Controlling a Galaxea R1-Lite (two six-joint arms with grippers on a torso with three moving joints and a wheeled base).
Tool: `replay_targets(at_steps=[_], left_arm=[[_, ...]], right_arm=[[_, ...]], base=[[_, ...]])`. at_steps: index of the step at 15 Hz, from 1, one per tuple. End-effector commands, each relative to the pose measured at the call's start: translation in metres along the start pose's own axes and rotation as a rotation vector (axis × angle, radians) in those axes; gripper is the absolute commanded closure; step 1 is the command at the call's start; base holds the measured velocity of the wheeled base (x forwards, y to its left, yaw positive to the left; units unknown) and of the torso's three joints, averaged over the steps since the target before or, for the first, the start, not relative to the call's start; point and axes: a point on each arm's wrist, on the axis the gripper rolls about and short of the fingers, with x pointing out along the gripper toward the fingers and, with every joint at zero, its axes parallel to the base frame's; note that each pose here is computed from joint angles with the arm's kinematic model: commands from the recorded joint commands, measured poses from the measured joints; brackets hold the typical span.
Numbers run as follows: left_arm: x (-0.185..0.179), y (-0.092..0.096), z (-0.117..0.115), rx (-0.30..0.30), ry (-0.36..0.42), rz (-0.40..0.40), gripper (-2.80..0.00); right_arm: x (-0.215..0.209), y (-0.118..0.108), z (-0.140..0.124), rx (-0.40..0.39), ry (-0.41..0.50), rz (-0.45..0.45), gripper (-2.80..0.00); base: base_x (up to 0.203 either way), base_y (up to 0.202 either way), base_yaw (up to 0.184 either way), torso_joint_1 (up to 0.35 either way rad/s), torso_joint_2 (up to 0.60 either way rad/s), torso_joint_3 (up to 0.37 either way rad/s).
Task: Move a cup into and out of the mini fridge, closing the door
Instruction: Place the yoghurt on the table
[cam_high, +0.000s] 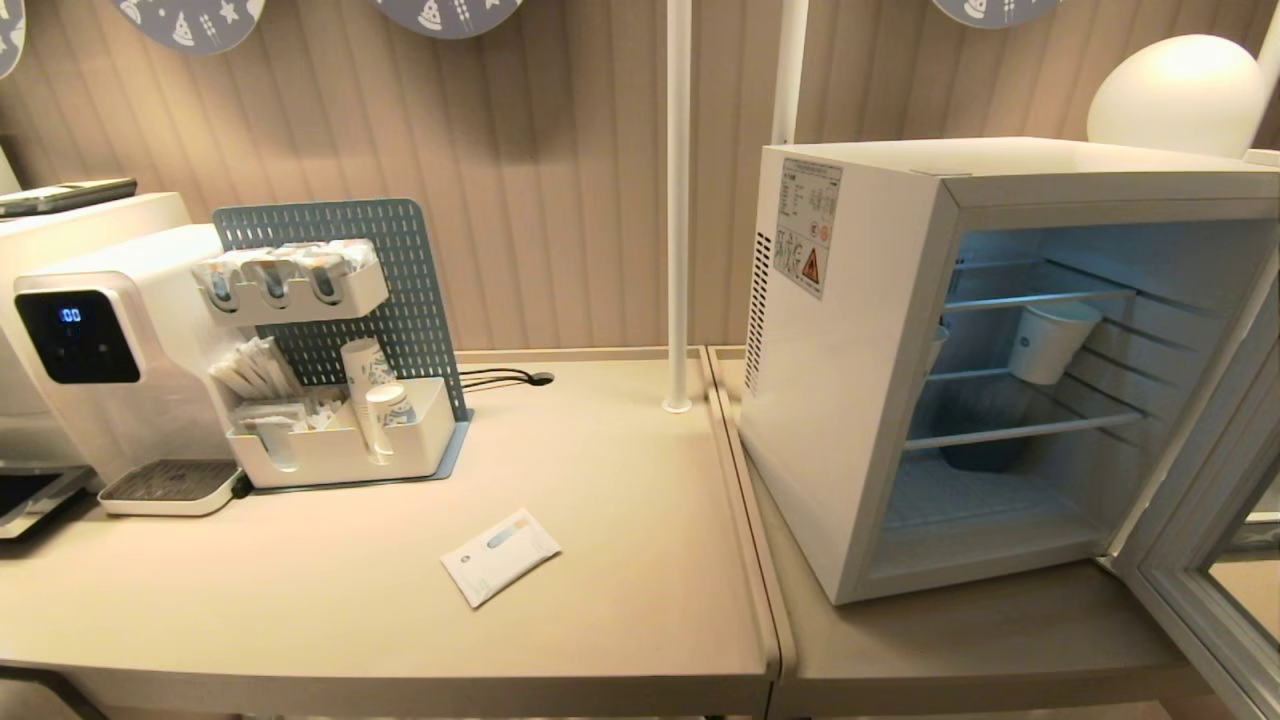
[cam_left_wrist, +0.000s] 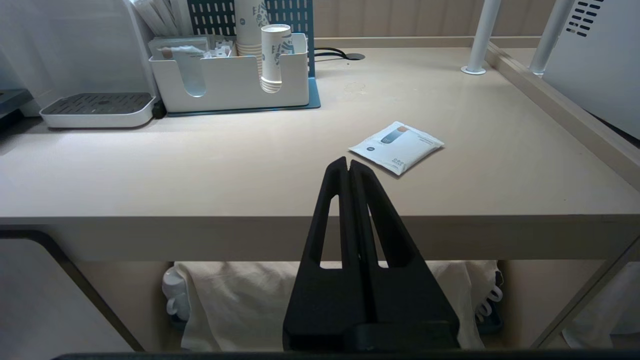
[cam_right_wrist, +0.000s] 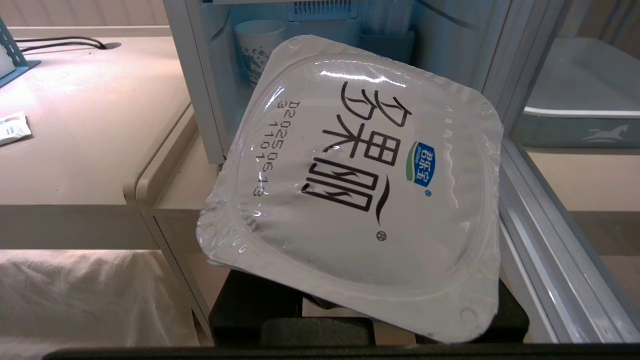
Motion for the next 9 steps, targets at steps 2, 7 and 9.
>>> replay_targets(at_steps=[2, 7, 9], left_arm=[[0.0001, 0.0000, -0.0004, -0.001, 0.001, 0.001, 0.00], [0.0001, 0.0000, -0.0004, -0.001, 0.001, 0.000, 0.00], [0.0001, 0.0000, -0.0004, -0.001, 0.001, 0.000, 0.00]], right_arm=[[0.0002, 0.0000, -0.0002, -0.001, 0.004, 0.001, 0.00], [0.0002, 0.0000, -0.0002, -0.001, 0.004, 0.001, 0.00], [0.0000, 0.0000, 0.0002, -0.001, 0.002, 0.001, 0.00]], base=[[0.000, 0.000, 0.000, 0.000, 0.00, 0.000], [0.000, 0.000, 0.000, 0.000, 0.00, 0.000], [0.000, 0.000, 0.000, 0.000, 0.00, 0.000]])
